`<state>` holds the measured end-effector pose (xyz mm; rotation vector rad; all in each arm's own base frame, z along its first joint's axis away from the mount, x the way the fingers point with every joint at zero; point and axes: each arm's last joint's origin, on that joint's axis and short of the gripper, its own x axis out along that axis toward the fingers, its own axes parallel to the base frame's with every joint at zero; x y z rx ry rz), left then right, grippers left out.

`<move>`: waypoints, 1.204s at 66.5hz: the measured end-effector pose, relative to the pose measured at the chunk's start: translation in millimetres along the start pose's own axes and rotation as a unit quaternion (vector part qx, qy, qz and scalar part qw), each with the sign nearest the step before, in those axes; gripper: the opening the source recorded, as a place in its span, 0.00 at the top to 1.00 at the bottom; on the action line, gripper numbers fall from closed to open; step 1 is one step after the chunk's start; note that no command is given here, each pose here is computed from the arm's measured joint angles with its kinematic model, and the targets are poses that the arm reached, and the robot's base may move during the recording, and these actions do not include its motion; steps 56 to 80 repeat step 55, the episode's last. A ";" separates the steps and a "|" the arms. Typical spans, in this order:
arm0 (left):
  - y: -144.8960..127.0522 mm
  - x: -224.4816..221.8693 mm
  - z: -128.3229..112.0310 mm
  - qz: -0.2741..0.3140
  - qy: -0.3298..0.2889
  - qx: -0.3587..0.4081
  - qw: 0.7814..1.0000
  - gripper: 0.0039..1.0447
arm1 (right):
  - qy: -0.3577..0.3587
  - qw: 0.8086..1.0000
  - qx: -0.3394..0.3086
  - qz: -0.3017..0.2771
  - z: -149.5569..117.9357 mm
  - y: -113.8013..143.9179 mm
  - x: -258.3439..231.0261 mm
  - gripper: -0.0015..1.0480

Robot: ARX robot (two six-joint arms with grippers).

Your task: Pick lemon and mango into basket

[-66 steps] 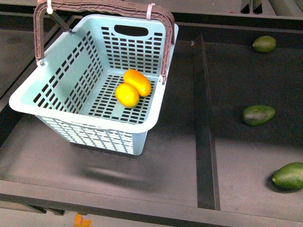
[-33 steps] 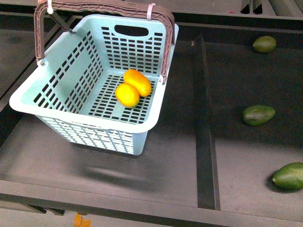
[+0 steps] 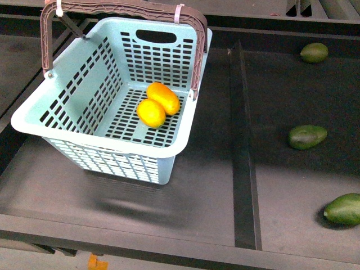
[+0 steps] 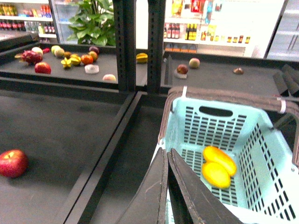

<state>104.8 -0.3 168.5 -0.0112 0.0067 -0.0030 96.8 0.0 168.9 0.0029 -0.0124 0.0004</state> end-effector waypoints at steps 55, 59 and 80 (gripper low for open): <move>0.0 -7.6 -0.3 0.000 -0.008 0.000 1.000 0.11 | 0.000 1.000 0.000 0.000 0.0 0.0 0.0 0.08; 0.0 -7.6 -0.3 0.000 -0.008 0.000 1.000 0.11 | 0.000 1.000 0.000 0.000 0.0 0.0 0.0 0.08; 0.0 -7.6 -0.3 0.000 -0.008 0.000 1.000 0.11 | 0.000 1.000 0.000 0.000 0.0 0.0 0.0 0.08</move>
